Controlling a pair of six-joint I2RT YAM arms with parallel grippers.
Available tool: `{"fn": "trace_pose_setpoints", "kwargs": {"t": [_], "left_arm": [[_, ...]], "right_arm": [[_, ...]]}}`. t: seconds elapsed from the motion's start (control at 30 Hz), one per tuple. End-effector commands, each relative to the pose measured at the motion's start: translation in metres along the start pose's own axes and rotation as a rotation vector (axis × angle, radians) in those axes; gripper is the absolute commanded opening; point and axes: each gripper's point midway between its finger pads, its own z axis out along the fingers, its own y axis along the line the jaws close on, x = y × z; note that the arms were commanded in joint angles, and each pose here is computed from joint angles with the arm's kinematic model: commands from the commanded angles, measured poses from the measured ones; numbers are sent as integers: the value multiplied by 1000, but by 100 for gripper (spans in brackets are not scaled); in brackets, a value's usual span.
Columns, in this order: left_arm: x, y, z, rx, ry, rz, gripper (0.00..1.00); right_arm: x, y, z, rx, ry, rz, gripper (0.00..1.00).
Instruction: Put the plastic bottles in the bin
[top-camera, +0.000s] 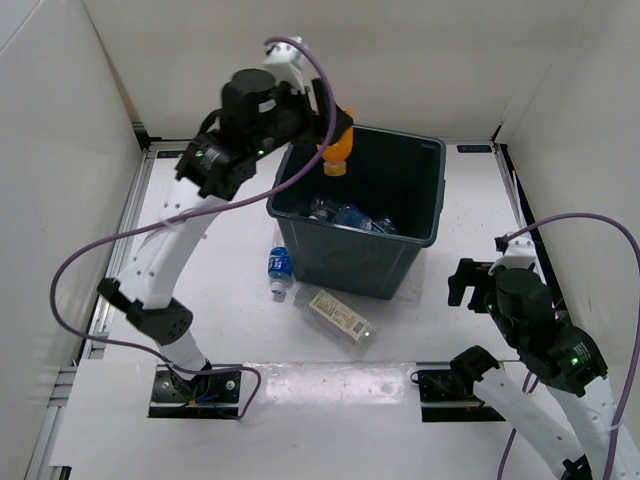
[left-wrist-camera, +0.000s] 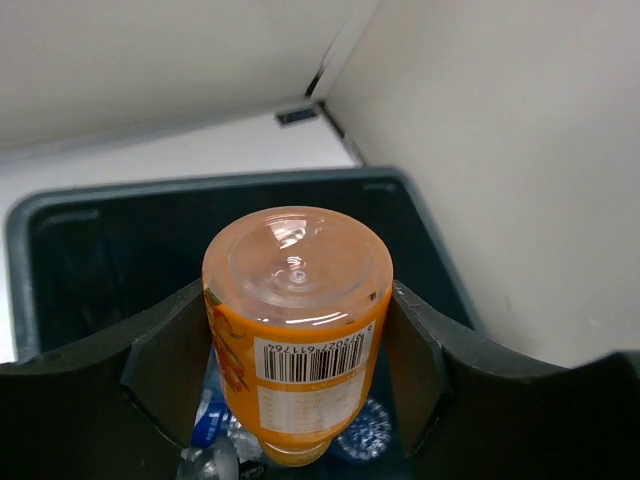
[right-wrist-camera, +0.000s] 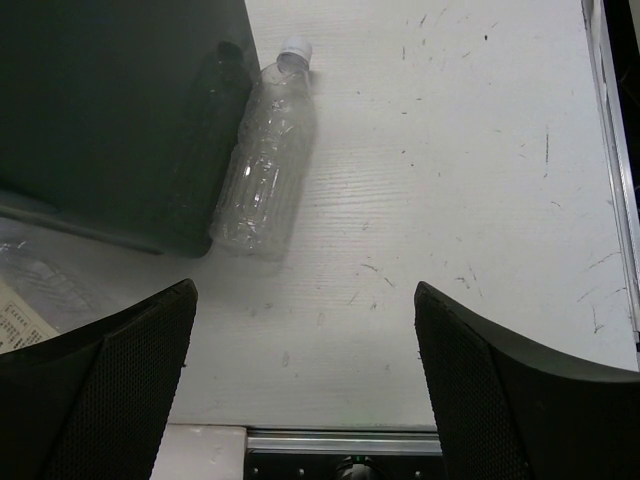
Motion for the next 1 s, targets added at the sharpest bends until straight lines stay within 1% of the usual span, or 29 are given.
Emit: {"fn": "trace_pose_setpoints", "kwargs": {"t": [0.0,0.03,0.07,0.1,0.13,0.2,0.23,0.27,0.3,0.33,0.37,0.43,0.47,0.5,0.53,0.57,0.6,0.63,0.67,0.7,0.73,0.77,0.8,0.83,0.97], "left_arm": [[8,3,2,-27,35,37,74],[18,7,7,-37,57,37,80],[18,14,9,-70,51,40,89],[21,16,11,-75,58,44,100],[13,14,7,-72,45,62,100],[19,21,-3,-108,89,96,100],[6,18,-13,-110,63,106,100],[10,24,-20,-131,85,139,100],[0,26,-42,-164,61,144,100],[10,35,-49,-201,99,156,100],[2,43,-72,-250,75,163,100],[27,80,-111,-436,146,173,100],[25,85,-139,-467,117,151,100],[62,110,-158,-552,186,148,100],[53,107,-182,-533,102,125,100],[60,111,-189,-536,95,121,100],[83,124,-210,-555,100,126,100],[93,131,-218,-579,111,123,100],[104,139,-229,-612,135,126,100],[123,158,-247,-692,135,120,100],[134,167,-254,-728,158,129,100],[154,177,-256,-760,201,144,100],[164,185,-262,-789,198,135,100],[169,187,-264,-787,200,135,100],[203,196,-258,-794,277,124,100]], "right_arm": [[-9,2,0,-18,-47,2,90],[-10,1,0,-12,-46,3,90],[-10,2,2,-5,-38,3,90],[-9,1,2,-2,-33,3,90],[-10,0,3,7,-33,9,90],[-9,-2,3,15,-32,10,90],[-10,-3,2,20,-38,15,90],[-10,-3,2,18,-37,12,90],[-10,-3,1,14,-45,15,90],[-10,-3,0,16,-44,15,90],[-10,-3,0,16,-45,22,90],[-11,-8,-2,37,-56,34,90],[-12,-12,-3,61,-63,47,90],[-13,-13,-3,67,-67,55,90],[-11,-14,-2,76,-61,59,90],[-12,-16,-1,90,-59,63,90],[-11,-15,-1,85,-51,59,90],[-10,-15,1,86,-41,52,90],[-10,-13,2,80,-36,42,90],[-10,-10,1,65,-35,38,90],[-9,-9,1,57,-35,31,90],[-9,-8,2,55,-33,28,90],[-10,-8,1,53,-36,33,90],[-9,-9,1,60,-36,30,90],[-9,-10,0,56,-41,33,90]]}}
